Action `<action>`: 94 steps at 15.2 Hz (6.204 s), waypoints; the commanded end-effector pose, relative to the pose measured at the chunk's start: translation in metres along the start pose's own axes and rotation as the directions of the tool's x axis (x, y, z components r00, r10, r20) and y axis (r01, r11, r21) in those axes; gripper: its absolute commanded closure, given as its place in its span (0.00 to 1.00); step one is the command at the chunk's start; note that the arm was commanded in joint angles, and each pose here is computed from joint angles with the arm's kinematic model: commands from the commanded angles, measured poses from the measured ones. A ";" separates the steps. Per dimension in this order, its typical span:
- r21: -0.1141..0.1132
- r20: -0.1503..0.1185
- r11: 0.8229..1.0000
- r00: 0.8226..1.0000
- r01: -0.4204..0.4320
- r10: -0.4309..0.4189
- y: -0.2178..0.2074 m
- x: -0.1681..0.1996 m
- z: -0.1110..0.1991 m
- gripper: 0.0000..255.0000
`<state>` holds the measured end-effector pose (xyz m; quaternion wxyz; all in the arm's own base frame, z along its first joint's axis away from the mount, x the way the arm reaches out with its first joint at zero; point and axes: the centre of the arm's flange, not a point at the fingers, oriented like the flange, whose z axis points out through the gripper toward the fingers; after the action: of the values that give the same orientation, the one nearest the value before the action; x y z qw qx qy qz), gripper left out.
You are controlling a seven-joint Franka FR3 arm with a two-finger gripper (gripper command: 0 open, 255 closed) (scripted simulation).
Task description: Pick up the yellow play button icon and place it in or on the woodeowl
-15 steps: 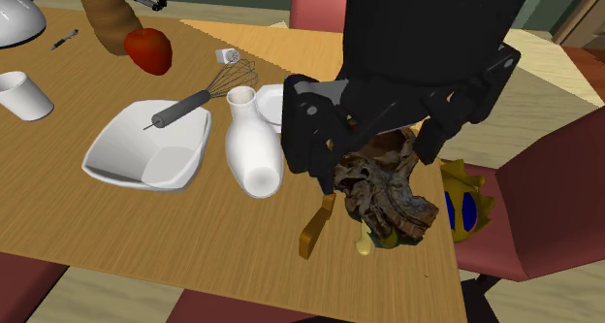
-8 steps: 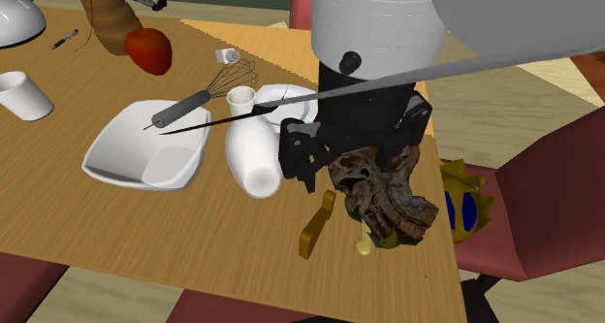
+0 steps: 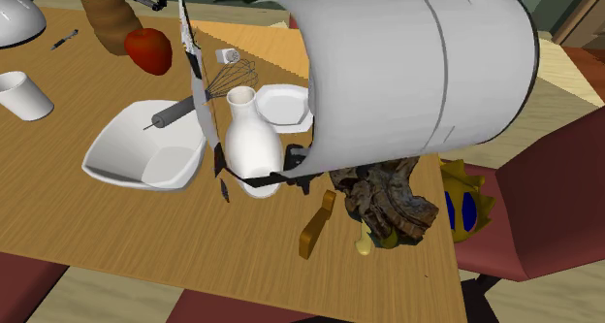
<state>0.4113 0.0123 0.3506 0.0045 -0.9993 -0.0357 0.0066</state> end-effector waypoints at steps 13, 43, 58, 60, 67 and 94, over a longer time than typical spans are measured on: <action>0.003 -0.010 1.000 1.000 -0.005 0.005 0.002 0.012 0.058 0.00; 0.003 -0.010 1.000 1.000 -0.005 0.005 0.001 0.011 -0.031 1.00; 0.003 -0.010 1.000 1.000 -0.005 0.005 0.001 0.010 -0.110 1.00; 0.003 -0.010 1.000 1.000 -0.005 0.005 0.025 0.019 -0.117 1.00; 0.003 -0.009 1.000 1.000 -0.005 0.005 0.108 0.050 -0.142 1.00; 0.003 -0.010 1.000 1.000 -0.005 0.005 0.154 0.068 -0.043 1.00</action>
<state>0.4900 -0.1372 0.3927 0.0058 -0.9994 -0.0331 0.0015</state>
